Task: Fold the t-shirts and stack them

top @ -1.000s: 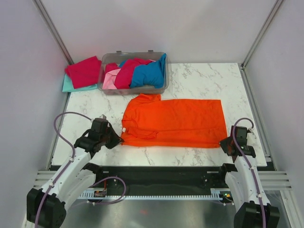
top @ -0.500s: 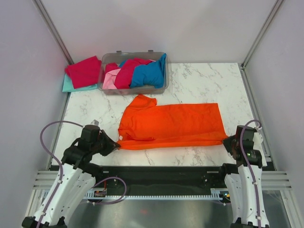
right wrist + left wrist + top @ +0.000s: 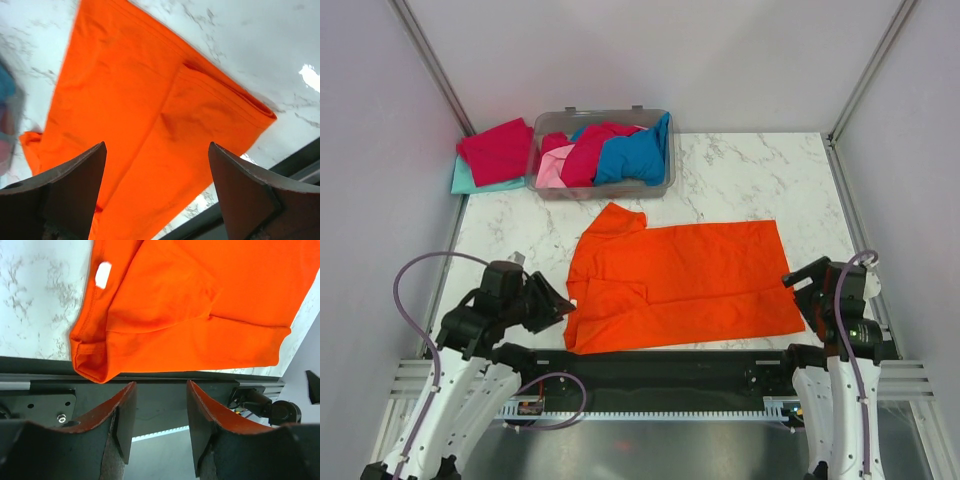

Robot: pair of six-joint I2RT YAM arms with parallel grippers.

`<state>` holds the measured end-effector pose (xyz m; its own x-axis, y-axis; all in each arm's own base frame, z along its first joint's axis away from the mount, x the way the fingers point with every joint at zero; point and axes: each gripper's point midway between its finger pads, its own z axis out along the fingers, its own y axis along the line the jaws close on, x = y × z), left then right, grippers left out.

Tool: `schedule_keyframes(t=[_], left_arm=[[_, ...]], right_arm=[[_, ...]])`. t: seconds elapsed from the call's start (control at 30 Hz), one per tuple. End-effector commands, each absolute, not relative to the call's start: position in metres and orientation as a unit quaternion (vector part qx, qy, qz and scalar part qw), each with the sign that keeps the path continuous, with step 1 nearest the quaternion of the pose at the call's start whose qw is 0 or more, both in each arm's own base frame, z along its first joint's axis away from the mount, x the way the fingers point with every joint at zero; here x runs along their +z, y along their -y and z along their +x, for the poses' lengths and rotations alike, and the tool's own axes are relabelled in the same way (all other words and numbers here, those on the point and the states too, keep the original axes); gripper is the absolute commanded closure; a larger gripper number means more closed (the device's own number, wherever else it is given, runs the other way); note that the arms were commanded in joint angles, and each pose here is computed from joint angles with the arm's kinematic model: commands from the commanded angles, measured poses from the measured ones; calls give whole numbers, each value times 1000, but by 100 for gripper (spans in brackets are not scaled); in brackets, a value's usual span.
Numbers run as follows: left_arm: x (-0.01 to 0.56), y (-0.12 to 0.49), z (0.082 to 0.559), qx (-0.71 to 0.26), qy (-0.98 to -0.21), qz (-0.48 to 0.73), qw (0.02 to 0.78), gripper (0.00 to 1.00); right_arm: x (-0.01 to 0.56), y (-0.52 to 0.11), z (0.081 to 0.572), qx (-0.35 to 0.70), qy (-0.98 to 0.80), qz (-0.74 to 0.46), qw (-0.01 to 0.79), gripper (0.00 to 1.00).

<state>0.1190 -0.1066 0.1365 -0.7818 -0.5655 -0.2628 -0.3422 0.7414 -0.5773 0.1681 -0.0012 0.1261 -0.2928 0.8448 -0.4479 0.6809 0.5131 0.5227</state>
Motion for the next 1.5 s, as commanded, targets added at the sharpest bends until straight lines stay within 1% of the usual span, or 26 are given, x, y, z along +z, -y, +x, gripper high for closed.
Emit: schedule_keyframes(t=[0.0, 0.07, 0.1, 0.13, 0.17, 0.23, 0.27, 0.37, 0.43, 0.47, 0.5, 0.53, 0.57, 0.63, 0.67, 0.73, 0.77, 0.93, 1.1, 1.13, 1.17, 1.23, 1.33, 1.4, 1.43, 1.47], left_arm=[[168, 104, 142, -250, -908, -193, 276, 48], [178, 106, 170, -236, -910, -164, 300, 48], [182, 107, 182, -230, -910, -153, 311, 48], [182, 102, 197, -207, -911, -152, 322, 48], [185, 105, 221, -191, -913, -135, 333, 49], [182, 104, 249, -163, -917, -123, 341, 49], [172, 104, 270, -138, -927, -113, 331, 49], [175, 115, 321, -129, -920, -72, 362, 49], [154, 125, 358, -120, -922, -47, 364, 49], [156, 125, 375, -112, -920, -31, 374, 51], [150, 127, 387, -109, -920, -22, 375, 52], [123, 131, 401, -106, -929, -16, 354, 52], [128, 133, 417, -107, -926, -15, 361, 53], [101, 136, 438, -100, -931, -7, 351, 53], [100, 138, 450, -98, -929, 0, 357, 52], [78, 140, 460, -89, -935, 12, 344, 50], [80, 142, 472, -89, -929, 22, 360, 47], [50, 157, 484, -111, -935, 42, 335, 40], [27, 161, 481, -121, -940, 36, 318, 41], [26, 161, 481, -120, -940, 36, 317, 44], [27, 162, 482, -121, -939, 37, 319, 54], [28, 164, 483, -126, -938, 44, 321, 62], [28, 171, 481, -141, -935, 64, 318, 66], [26, 173, 478, -139, -935, 74, 318, 73], [28, 175, 478, -139, -934, 76, 320, 73], [26, 176, 476, -138, -934, 82, 320, 79]], right_arm=[[172, 7, 190, 129, -783, 442, 418, 9], [178, -3, 203, 158, -791, 411, 425, 10], [184, -5, 220, 173, -788, 396, 437, 10], [184, -8, 227, 181, -792, 386, 437, 10], [179, -9, 241, 182, -802, 374, 429, 10], [176, -13, 253, 189, -815, 358, 415, 10], [173, -11, 265, 186, -820, 356, 408, 10], [170, -11, 281, 187, -827, 339, 407, 10], [167, -10, 286, 187, -828, 338, 406, 10], [164, -10, 290, 187, -829, 336, 406, 10], [163, -10, 291, 187, -831, 334, 404, 10], [160, -11, 291, 187, -834, 330, 401, 10], [156, -11, 292, 188, -836, 330, 396, 10], [150, -12, 292, 188, -839, 324, 394, 10], [148, -14, 292, 192, -841, 321, 391, 10], [141, -16, 291, 197, -844, 317, 386, 10], [139, -18, 290, 200, -846, 311, 384, 10], [132, -18, 287, 194, -852, 302, 381, 9], [126, -17, 291, 192, -853, 300, 382, 9], [124, -18, 290, 195, -853, 300, 379, 9], [122, -17, 292, 194, -853, 302, 378, 9], [121, -17, 295, 194, -852, 304, 378, 9], [123, -15, 301, 193, -849, 305, 385, 9], [124, -12, 311, 188, -847, 310, 389, 9], [127, -13, 313, 190, -846, 307, 393, 9], [123, -15, 318, 184, -850, 305, 388, 9]])
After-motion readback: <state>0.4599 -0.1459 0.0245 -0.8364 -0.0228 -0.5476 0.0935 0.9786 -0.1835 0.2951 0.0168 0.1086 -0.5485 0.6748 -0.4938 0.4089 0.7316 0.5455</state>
